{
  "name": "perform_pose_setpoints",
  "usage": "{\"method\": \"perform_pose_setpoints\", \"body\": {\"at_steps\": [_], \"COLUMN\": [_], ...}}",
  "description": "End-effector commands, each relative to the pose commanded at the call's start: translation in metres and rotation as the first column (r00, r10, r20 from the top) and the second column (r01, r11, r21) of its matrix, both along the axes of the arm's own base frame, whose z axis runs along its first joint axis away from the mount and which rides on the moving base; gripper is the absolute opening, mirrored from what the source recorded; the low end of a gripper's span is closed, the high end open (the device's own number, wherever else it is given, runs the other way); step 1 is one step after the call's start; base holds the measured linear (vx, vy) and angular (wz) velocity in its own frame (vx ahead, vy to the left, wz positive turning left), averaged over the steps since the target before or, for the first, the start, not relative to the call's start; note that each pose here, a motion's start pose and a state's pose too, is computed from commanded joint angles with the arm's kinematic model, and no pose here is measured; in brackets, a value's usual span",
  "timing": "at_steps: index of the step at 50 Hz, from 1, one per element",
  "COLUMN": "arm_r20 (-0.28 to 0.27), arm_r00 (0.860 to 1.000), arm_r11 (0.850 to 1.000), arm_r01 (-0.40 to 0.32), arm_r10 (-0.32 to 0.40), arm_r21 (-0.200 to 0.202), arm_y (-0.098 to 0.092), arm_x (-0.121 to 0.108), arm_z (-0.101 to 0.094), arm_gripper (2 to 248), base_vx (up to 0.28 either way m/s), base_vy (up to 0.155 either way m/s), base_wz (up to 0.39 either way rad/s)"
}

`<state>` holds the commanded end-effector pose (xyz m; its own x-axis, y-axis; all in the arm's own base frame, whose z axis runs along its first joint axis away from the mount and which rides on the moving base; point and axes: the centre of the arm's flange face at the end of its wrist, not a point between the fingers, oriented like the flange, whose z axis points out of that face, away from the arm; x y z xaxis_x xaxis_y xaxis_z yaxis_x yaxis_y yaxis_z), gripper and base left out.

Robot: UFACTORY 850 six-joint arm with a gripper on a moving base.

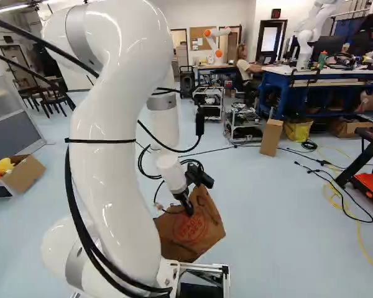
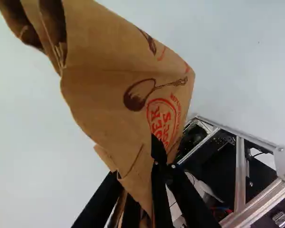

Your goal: Pick up the grocery bag from the ground

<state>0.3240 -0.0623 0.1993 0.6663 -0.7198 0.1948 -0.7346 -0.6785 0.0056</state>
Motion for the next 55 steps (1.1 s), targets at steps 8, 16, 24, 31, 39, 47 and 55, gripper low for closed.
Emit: {"method": "perform_pose_setpoints", "body": {"at_steps": [8,16,24,31,39,47,55], "arm_r20": [0.023,0.054,0.092,0.132,0.187,0.243,0.305], "arm_r00": [0.999,0.997,0.991,0.982,0.962,0.934,0.892], "arm_r11": [1.0,0.998,0.994,0.988,0.975,0.958,0.933], "arm_r01": [-0.023,-0.053,-0.089,-0.126,-0.173,-0.219,-0.265], "arm_r10": [0.023,0.055,0.095,0.137,0.197,0.26,0.333], "arm_r21": [-0.015,-0.037,-0.064,-0.094,-0.138,-0.186,-0.242], "arm_y": [0.001,0.002,0.003,0.005,0.008,0.012,0.016], "arm_x": [0.0,0.0,-0.001,-0.002,-0.003,-0.005,-0.008], "arm_z": [0.005,0.013,0.022,0.031,0.044,0.058,0.073], "arm_gripper": [22,22,22,22,22,22,22], "base_vx": [0.0,0.0,0.0,0.0,0.0,0.0,0.0], "base_vy": [0.0,0.0,0.0,0.0,0.0,0.0,0.0], "base_wz": [0.0,0.0,0.0,0.0,0.0,0.0,0.0]}}
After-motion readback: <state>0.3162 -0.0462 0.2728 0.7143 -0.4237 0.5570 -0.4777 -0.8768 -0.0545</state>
